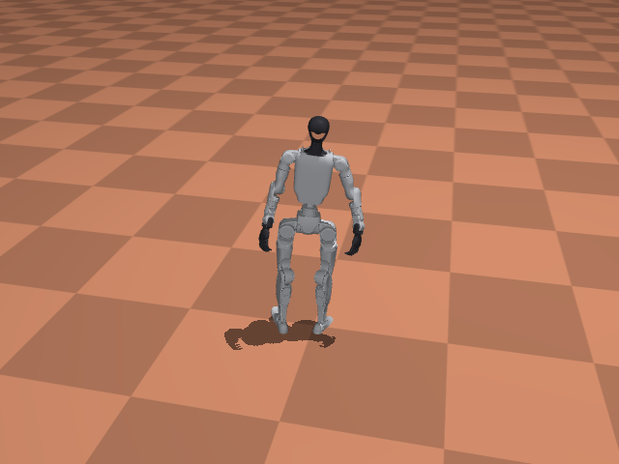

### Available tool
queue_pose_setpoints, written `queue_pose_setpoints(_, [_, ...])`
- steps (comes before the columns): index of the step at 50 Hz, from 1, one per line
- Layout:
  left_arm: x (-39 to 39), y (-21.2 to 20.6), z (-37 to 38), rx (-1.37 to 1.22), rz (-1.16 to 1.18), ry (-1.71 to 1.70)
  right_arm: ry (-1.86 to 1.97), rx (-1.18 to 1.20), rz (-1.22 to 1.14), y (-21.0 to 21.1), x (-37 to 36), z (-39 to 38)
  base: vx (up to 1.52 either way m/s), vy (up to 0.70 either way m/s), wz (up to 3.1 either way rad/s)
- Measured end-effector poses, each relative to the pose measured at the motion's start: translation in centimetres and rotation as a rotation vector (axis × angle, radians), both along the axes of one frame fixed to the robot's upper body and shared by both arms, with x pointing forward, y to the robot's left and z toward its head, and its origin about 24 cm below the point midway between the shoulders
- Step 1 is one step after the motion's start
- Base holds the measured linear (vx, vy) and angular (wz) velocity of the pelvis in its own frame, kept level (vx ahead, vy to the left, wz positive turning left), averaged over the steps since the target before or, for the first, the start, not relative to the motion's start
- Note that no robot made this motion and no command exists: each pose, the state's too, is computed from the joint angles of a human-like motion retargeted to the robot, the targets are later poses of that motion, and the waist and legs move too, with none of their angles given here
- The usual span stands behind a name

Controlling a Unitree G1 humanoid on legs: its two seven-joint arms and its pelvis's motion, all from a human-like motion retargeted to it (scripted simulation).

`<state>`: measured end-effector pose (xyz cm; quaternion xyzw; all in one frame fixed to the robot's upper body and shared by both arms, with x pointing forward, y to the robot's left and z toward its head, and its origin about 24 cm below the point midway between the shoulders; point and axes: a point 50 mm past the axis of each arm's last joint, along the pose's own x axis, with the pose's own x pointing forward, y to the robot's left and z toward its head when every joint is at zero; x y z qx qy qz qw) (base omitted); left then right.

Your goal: In place motions

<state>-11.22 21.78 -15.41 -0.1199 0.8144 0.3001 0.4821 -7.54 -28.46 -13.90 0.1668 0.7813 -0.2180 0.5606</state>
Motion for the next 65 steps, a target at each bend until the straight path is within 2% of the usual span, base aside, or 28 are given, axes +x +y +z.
queue_pose_setpoints(4, [0.9, -5.5, -1.1, -0.188, -0.133, -0.060, 0.103, 0.198, 0.296, 4.4, 0.0, -1.3, -0.14, -0.01, -0.10])
queue_pose_setpoints(8, [3.9, -8.0, -2.0, -0.233, -0.223, -0.183, 0.101, 0.297, 0.701, 6.9, 2.0, -2.5, -0.02, -0.01, -0.26])
queue_pose_setpoints(10, [5.9, -7.9, -2.5, -0.240, -0.337, -0.259, 0.071, 0.319, 0.909, 7.9, 3.5, -3.1, 0.00, -0.04, -2.21])
queue_pose_setpoints(13, [9.9, -5.7, -2.9, -0.217, -0.650, -0.382, -0.012, 0.318, 1.218, 9.2, 6.3, -3.8, -0.02, -0.04, 1.04])
queue_pose_setpoints(16, [13.5, -4.3, -2.8, -0.181, -0.825, -0.485, -0.115, 0.297, 1.536, 9.9, 9.9, -4.1, -0.04, -0.02, 0.24])
queue_pose_setpoints(19, [16.1, -3.5, -2.5, -0.161, -0.877, -0.555, -0.215, 0.273, 1.764, 10.5, 13.0, -3.9, -0.02, 0.01, -0.01])
queue_pose_setpoints(22, [17.4, -3.1, -2.2, -0.159, -0.829, -0.604, -0.266, 0.283, 1.859, 10.7, 14.9, -3.6, 0.00, 0.00, 0.00])
queue_pose_setpoints(27, [17.5, -2.0, -2.1, -0.139, -0.735, -0.606, -0.242, 0.342, 1.722, 10.0, 14.8, -3.4, 0.00, 0.00, 0.00])
queue_pose_setpoints(40, [7.9, -1.6, -2.2, -0.243, -0.598, -0.303, -0.065, 0.444, 0.890, 6.9, 6.0, -3.0, 0.00, 0.00, 0.00])
queue_pose_setpoints(45, [4.0, -2.6, -1.7, -0.286, -0.578, -0.188, 0.022, 0.409, 0.768, 5.9, 2.4, -2.4, 0.00, 0.00, 0.00])
queue_pose_setpoints(51, [2.1, -4.5, -1.4, -0.303, -0.430, -0.162, 0.128, 0.404, 0.734, 5.7, -0.4, -1.7, -0.01, 0.00, 0.13])
queue_pose_setpoints(55, [3.6, -4.5, -1.6, -0.313, -0.397, -0.195, 0.093, 0.332, 0.674, 6.8, -0.4, -2.1, -0.01, 0.00, -0.17])
queue_pose_setpoints(60, [8.3, -1.3, -1.8, -0.272, -0.423, -0.275, -0.152, 0.150, 0.694, 8.1, 4.8, -3.5, -0.06, -0.01, 0.06])
queue_pose_setpoints(65, [21.0, 2.9, 0.1, -0.121, -0.529, -0.537, -0.405, 0.195, 0.698, 8.9, 15.1, -3.1, -0.07, 0.02, -0.02])
